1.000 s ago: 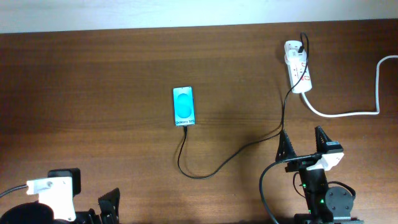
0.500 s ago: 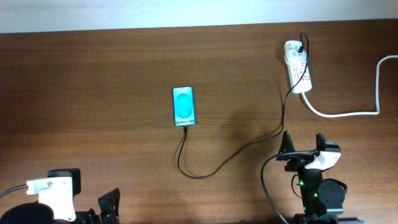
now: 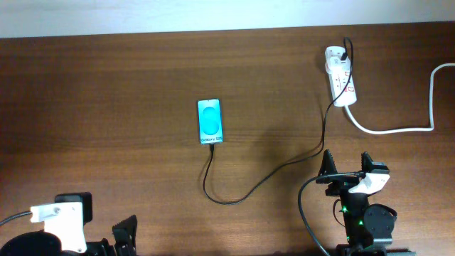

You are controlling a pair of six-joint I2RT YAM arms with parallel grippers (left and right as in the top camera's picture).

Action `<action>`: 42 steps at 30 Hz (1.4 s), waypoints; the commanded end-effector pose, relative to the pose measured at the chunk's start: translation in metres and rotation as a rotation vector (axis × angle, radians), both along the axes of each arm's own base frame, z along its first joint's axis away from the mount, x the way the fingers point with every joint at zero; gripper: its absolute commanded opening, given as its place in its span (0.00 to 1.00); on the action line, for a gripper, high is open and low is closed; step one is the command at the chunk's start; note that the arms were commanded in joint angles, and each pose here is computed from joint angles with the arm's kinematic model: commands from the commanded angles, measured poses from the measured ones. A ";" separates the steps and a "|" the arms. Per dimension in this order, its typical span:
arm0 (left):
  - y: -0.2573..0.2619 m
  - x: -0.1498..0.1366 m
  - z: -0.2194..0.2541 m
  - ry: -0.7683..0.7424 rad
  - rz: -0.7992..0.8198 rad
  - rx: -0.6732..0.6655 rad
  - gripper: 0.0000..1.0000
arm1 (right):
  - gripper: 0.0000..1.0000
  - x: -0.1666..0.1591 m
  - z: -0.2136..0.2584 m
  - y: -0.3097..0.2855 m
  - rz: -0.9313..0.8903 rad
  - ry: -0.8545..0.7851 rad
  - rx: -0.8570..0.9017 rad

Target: Plug charger to phone and switch on socket

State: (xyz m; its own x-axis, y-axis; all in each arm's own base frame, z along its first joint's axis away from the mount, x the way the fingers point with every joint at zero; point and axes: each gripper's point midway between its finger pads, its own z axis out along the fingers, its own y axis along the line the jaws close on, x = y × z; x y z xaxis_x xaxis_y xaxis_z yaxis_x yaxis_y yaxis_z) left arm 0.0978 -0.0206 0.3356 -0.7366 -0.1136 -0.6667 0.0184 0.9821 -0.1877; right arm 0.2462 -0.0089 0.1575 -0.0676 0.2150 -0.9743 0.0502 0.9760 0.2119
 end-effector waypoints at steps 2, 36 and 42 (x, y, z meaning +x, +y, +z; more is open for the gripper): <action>0.001 0.001 0.001 -0.009 0.004 0.000 0.99 | 0.98 0.000 -0.002 0.003 0.013 0.000 0.005; 0.012 0.141 -0.173 -0.685 0.122 0.079 0.99 | 0.98 0.000 -0.002 0.003 0.013 0.000 0.005; 0.015 0.146 -0.177 -0.726 0.131 0.108 0.99 | 0.98 0.000 -0.002 0.003 0.013 0.000 0.005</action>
